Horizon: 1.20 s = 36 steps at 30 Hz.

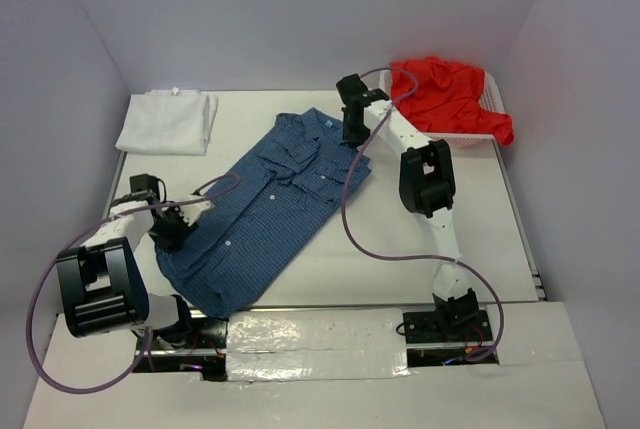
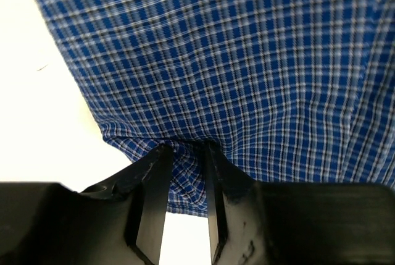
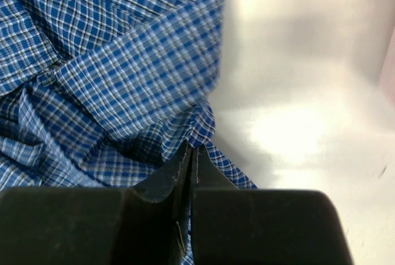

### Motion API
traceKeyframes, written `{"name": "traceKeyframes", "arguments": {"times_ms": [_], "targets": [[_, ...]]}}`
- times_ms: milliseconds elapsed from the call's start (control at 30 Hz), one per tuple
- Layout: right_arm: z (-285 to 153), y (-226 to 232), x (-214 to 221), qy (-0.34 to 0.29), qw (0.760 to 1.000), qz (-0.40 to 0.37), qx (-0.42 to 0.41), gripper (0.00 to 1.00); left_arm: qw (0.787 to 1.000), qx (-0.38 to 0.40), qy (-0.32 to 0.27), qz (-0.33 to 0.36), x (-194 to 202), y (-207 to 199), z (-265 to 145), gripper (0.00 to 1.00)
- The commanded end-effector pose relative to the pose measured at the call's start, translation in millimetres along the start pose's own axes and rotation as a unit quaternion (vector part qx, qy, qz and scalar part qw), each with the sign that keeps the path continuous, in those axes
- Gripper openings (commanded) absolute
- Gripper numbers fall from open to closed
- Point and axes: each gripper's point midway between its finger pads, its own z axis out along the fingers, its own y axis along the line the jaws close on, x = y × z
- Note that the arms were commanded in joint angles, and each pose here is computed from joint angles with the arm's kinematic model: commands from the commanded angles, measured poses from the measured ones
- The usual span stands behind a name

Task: Fold and stack the long sleeve shirts
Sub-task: Fold the shirt

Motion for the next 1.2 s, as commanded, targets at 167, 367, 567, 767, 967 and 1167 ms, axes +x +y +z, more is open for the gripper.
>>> {"name": "traceKeyframes", "arguments": {"times_ms": [167, 367, 567, 767, 967, 1167], "targets": [[1.2, 10.8, -56.5, -0.077, 0.997, -0.002, -0.028, 0.02, 0.992, 0.12, -0.031, 0.027, -35.9, -49.6, 6.1, 0.42], [-36.9, 41.1, -119.9, -0.168, 0.98, 0.022, -0.108, 0.26, 0.981, 0.165, -0.026, 0.101, -38.3, -79.0, 9.8, 0.45], [-89.9, 38.4, -149.9, -0.231, 0.966, -0.001, -0.119, 0.77, 0.975, 0.184, -0.015, 0.123, -28.0, -90.1, 1.3, 0.56], [-221.1, 52.7, -140.9, -0.3, 0.932, -0.021, -0.201, 1.0, 0.977, 0.186, -0.045, 0.094, -37.0, -78.2, -20.8, 0.75], [-240.3, 39.7, -47.4, -0.253, 0.931, 0.08, -0.249, 1.0, 0.985, 0.124, -0.049, 0.107, -48.3, -35.8, -58.5, 0.81], [-187.1, 31.4, 37.5, -0.164, 0.948, 0.124, -0.241, 1.0, 0.975, 0.067, -0.119, 0.174, -94.5, -3.8, -100.1, 0.81]]}}
